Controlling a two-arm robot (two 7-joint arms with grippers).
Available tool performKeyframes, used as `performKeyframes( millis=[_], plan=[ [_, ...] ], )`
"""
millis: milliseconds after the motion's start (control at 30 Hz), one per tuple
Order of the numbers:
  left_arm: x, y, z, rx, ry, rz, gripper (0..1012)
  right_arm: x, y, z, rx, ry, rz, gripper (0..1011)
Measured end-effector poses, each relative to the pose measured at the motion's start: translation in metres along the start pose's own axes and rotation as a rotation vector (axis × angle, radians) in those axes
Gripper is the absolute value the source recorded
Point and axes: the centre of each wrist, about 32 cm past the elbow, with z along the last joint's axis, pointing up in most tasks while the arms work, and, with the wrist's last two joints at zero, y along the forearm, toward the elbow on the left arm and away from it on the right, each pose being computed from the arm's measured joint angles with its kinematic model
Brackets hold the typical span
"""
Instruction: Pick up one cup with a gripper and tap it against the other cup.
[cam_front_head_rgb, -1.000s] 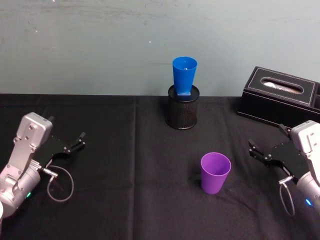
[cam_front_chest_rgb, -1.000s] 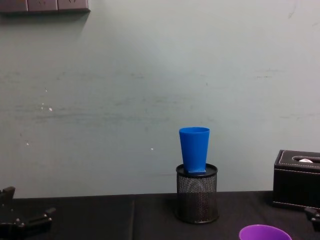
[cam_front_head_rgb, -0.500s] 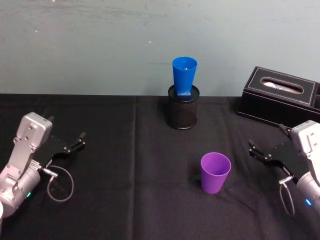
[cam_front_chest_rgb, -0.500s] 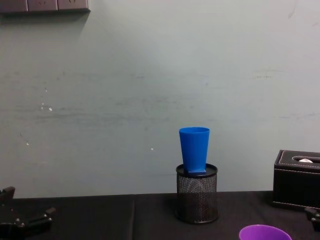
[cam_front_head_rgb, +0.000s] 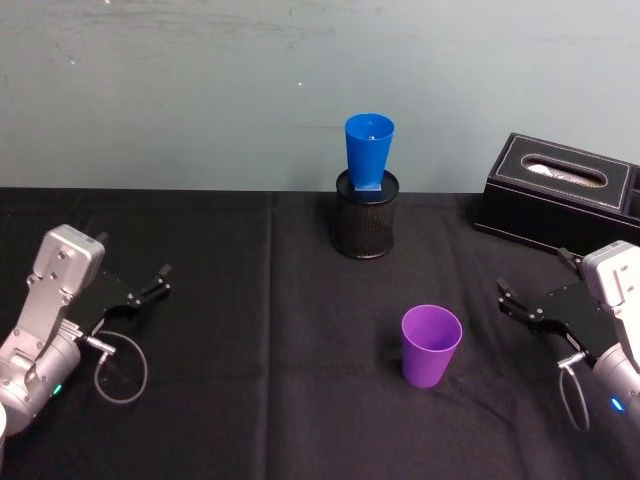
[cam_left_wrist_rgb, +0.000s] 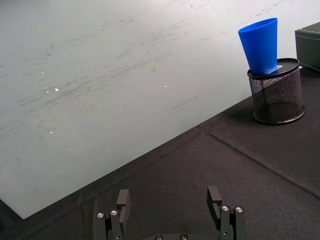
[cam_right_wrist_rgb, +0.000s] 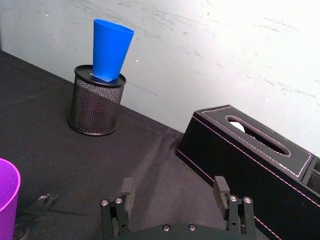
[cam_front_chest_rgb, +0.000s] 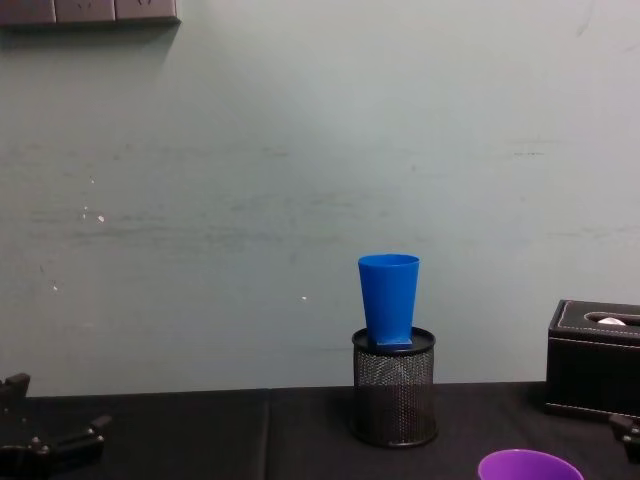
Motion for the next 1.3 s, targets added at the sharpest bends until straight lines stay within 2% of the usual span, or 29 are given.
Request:
performKeyframes(
  millis=[133, 400, 500, 633, 767, 867, 1033, 1300],
  plan=[
    [0.0, 0.0, 0.0, 0.0, 0.0, 0.0, 1011, 0.001, -0.001, 0.001, 0.01, -0.002, 0.003, 1003],
    [0.0, 0.0, 0.0, 0.0, 0.0, 0.0, 1011, 0.009, -0.01, 0.006, 0.079, -0.004, 0.043, 1003],
    [0.0, 0.0, 0.0, 0.0, 0.0, 0.0, 1011, 0.015, -0.016, 0.007, 0.106, -0.004, 0.102, 1003],
    [0.0, 0.0, 0.0, 0.0, 0.0, 0.0, 1011, 0.024, -0.022, 0.006, 0.125, 0.01, 0.223, 1003],
    [0.0, 0.0, 0.0, 0.0, 0.0, 0.0, 1011, 0.031, -0.025, 0.003, 0.124, 0.05, 0.38, 1003],
    [0.0, 0.0, 0.0, 0.0, 0.0, 0.0, 1011, 0.032, -0.024, -0.002, 0.114, 0.087, 0.458, 1003],
    [0.0, 0.0, 0.0, 0.0, 0.0, 0.0, 1011, 0.029, -0.022, -0.01, 0.09, 0.143, 0.536, 1003],
    [0.0, 0.0, 0.0, 0.0, 0.0, 0.0, 1011, 0.023, -0.017, -0.014, 0.079, 0.179, 0.602, 1003]
  ],
)
